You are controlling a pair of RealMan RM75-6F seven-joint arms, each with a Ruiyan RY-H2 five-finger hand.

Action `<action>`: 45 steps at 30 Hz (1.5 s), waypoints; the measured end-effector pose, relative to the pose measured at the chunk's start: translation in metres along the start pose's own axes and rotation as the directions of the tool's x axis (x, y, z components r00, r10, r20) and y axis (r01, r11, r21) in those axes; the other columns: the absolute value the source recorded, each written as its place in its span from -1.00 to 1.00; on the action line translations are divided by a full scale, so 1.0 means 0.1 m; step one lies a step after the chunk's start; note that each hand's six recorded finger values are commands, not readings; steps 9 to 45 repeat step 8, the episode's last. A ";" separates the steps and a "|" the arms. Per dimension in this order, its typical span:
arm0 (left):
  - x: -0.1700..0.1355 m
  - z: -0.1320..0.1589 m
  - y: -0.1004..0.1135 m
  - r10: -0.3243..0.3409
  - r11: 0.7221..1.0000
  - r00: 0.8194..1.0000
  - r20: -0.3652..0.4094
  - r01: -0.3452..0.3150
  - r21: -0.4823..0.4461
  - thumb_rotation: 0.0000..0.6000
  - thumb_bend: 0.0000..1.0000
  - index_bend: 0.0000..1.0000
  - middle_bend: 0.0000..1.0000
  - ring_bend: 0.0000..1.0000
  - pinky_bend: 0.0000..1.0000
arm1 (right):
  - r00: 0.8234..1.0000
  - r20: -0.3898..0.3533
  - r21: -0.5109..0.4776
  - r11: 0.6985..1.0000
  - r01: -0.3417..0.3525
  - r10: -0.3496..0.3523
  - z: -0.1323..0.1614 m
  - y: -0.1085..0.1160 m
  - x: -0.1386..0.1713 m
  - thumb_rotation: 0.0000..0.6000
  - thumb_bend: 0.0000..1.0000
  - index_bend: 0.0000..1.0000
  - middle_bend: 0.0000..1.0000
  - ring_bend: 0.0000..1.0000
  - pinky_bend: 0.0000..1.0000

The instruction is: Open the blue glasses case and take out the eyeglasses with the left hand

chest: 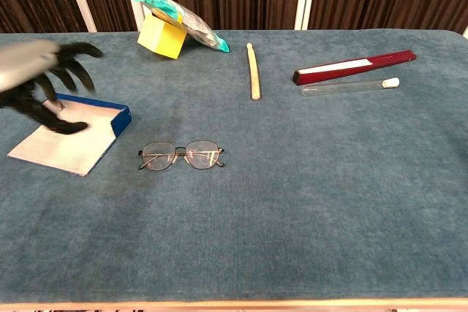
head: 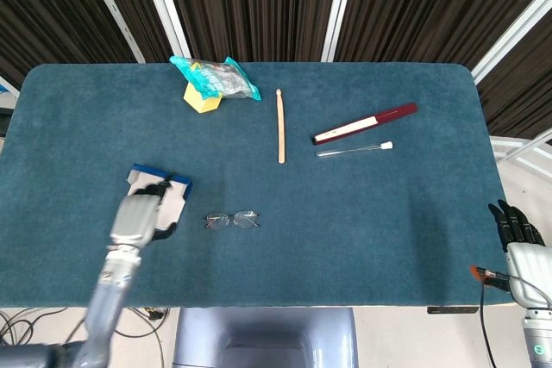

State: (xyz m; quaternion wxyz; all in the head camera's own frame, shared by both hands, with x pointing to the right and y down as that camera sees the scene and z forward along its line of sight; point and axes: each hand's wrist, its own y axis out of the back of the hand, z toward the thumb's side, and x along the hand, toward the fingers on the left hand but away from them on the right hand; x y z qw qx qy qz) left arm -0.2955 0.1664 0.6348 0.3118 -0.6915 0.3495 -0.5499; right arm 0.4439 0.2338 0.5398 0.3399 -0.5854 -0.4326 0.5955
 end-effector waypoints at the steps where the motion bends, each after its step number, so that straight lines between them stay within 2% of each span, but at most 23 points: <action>1: -0.07 -0.11 0.04 0.010 1.000 1.000 0.003 -0.010 0.025 1.00 -0.77 -1.00 -1.00 -1.00 -1.00 | 1.000 -0.008 0.005 1.000 0.006 -0.006 0.01 0.01 0.00 1.00 -0.61 -1.00 -1.00 -1.00 -0.64; 6: -0.58 -0.77 0.26 0.057 0.983 0.998 -0.005 -0.055 0.173 1.00 -0.81 -1.00 -1.00 -1.00 -1.00 | 0.998 -0.043 0.024 0.999 0.043 -0.042 0.05 0.05 0.01 1.00 -0.61 -1.00 -1.00 -1.00 -0.64; 8: -0.71 -0.92 0.34 0.094 0.977 0.996 -0.009 -0.090 0.195 1.00 -0.81 -1.00 -1.00 -1.00 -1.00 | 0.997 -0.051 0.032 0.998 0.055 -0.054 0.05 0.05 0.02 1.00 -0.61 -1.00 -1.00 -1.00 -0.64; 45: -0.71 -0.92 0.34 0.094 0.977 0.996 -0.009 -0.090 0.195 1.00 -0.81 -1.00 -1.00 -1.00 -1.00 | 0.997 -0.051 0.032 0.998 0.055 -0.054 0.05 0.05 0.02 1.00 -0.61 -1.00 -1.00 -1.00 -0.64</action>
